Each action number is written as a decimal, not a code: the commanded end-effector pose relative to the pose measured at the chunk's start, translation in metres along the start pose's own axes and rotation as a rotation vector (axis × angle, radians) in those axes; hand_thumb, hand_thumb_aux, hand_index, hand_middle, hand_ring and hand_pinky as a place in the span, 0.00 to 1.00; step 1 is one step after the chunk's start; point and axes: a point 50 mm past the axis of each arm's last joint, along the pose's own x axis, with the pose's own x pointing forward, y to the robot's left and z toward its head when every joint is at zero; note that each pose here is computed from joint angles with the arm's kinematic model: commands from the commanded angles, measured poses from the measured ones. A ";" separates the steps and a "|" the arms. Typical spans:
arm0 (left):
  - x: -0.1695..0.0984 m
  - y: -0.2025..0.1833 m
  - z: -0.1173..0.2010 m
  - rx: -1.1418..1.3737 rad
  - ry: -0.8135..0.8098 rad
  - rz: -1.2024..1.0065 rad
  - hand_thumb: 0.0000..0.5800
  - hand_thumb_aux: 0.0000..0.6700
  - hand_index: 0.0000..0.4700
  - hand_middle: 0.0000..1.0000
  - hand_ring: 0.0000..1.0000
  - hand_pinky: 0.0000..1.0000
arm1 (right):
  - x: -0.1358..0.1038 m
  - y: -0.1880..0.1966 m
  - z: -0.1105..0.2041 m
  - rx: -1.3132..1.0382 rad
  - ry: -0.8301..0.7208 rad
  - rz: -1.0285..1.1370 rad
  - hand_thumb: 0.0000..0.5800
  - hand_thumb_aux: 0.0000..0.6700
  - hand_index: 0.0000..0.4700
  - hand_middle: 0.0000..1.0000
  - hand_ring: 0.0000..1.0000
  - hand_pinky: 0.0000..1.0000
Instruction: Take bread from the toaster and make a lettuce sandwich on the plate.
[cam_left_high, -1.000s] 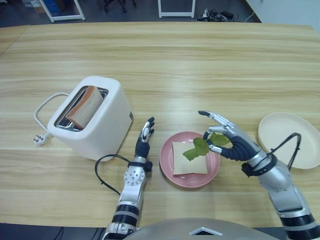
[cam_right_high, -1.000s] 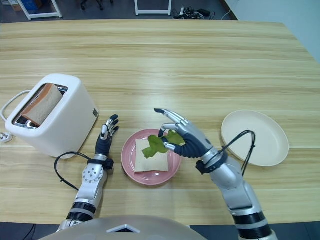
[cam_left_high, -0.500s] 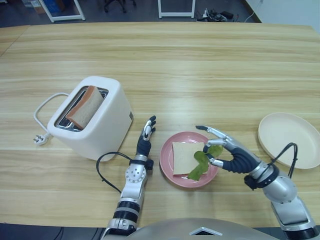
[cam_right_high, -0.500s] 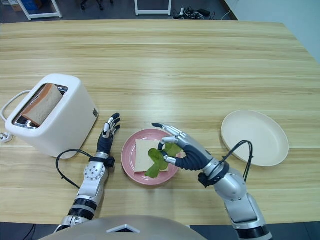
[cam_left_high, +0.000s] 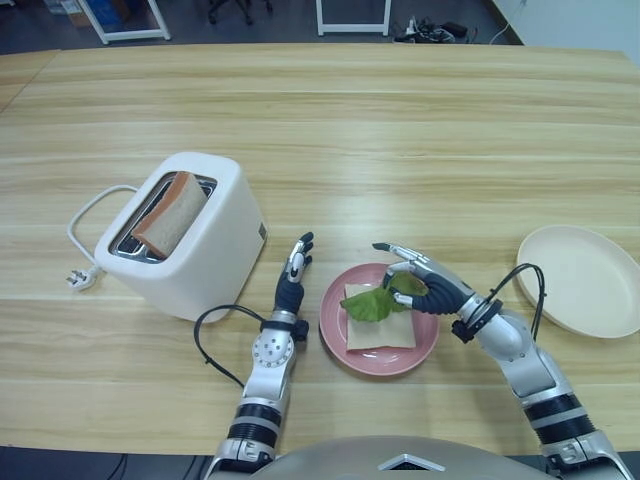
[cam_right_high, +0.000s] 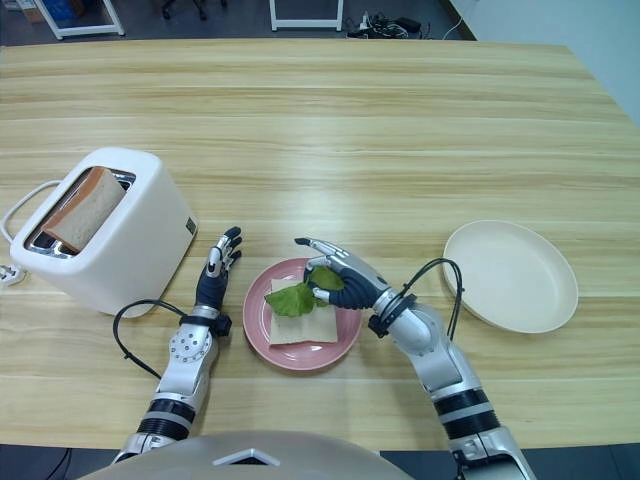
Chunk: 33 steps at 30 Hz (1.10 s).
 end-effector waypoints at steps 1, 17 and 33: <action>-0.008 -0.004 -0.012 0.007 0.075 -0.014 0.00 0.00 0.00 0.00 0.00 0.00 | 0.003 0.009 0.002 -0.008 -0.024 0.052 1.00 1.00 1.00 0.00 0.00 0.00; -0.007 -0.006 -0.015 0.006 0.084 -0.015 0.00 0.00 0.00 0.00 0.00 0.00 | -0.055 -0.042 0.042 -0.027 -0.131 -0.010 1.00 1.00 1.00 0.00 0.00 0.00; -0.009 -0.012 -0.016 0.007 0.090 -0.035 0.00 0.00 0.00 0.00 0.00 0.00 | -0.067 -0.030 0.029 0.028 -0.039 0.124 1.00 1.00 1.00 0.00 0.00 0.00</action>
